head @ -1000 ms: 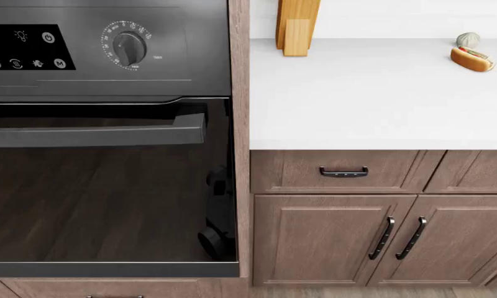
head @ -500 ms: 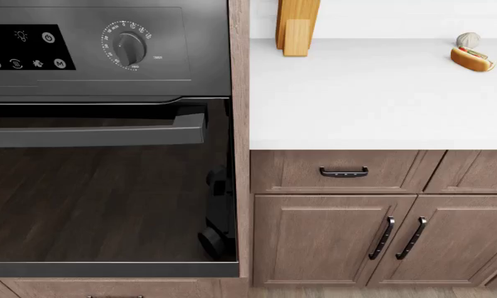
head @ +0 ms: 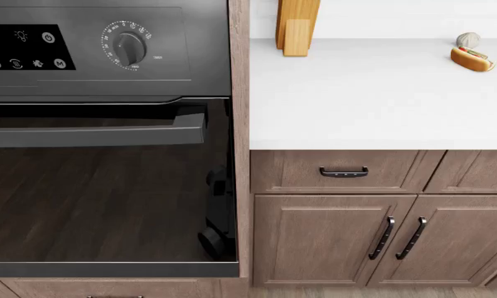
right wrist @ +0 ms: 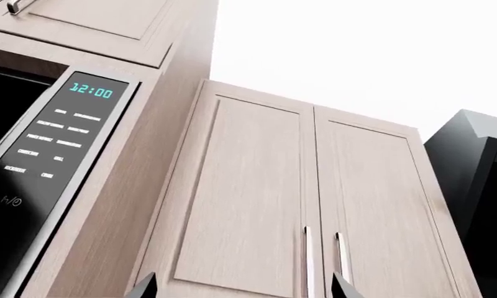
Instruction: Open the microwave door
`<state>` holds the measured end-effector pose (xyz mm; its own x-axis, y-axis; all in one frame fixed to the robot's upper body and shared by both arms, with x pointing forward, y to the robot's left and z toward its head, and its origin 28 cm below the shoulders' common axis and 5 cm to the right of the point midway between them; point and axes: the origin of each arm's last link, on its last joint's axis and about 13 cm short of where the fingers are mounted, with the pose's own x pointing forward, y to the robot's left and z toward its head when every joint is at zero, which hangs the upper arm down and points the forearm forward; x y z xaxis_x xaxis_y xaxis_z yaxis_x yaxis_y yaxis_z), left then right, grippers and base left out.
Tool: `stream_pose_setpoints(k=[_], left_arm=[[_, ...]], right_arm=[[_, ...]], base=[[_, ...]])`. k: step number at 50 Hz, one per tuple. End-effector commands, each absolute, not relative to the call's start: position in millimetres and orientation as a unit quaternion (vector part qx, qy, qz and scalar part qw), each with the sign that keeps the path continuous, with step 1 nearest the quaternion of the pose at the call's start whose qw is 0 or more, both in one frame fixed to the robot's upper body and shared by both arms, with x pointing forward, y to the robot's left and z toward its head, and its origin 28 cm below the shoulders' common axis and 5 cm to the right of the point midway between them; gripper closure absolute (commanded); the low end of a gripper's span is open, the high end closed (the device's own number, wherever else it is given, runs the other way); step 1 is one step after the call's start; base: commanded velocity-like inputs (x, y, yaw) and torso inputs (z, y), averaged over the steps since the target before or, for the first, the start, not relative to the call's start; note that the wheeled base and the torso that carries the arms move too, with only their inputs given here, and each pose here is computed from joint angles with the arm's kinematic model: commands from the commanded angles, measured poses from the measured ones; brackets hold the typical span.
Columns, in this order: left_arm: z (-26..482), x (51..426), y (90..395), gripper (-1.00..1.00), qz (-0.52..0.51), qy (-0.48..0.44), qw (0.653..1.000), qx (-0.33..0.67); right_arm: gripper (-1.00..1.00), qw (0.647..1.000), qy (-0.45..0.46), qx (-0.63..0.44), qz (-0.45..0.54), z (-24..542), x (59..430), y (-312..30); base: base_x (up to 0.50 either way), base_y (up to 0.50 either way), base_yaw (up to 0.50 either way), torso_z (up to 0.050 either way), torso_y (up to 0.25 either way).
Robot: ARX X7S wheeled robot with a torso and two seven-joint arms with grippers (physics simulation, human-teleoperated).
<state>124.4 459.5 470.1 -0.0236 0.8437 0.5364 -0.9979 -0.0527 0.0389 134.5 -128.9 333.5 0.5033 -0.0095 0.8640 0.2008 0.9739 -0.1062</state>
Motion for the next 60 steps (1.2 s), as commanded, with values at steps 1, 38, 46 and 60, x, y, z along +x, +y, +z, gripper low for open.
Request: stream_pose_setpoints(k=[1, 38, 46, 60], left_arm=[[466, 98, 480, -1.00, 0.722, -0.138, 0.639, 0.226], [454, -28, 526, -1.00, 0.811, -0.006, 0.513, 0.280], [460, -49, 528, -1.00, 0.824, -0.003, 0.494, 0.279], [446, -90, 527, -1.00, 0.846, 0.022, 0.452, 0.284]], right_arm=[[-1.00, 0.861, -0.495, -0.096, -0.062, 334, 135, -129], [-1.00, 0.859, -0.499, -0.095, -0.059, 338, 136, -126], [-1.00, 0.859, -0.500, -0.094, -0.056, 338, 136, -125], [-1.00, 0.859, -0.502, -0.090, -0.051, 338, 138, -122]], base=[[0.00, 0.00, 0.00, 0.000, 0.000], [0.00, 0.00, 0.00, 0.000, 0.000], [0.00, 0.00, 0.00, 0.000, 0.000], [0.00, 0.00, 0.00, 0.000, 0.000]])
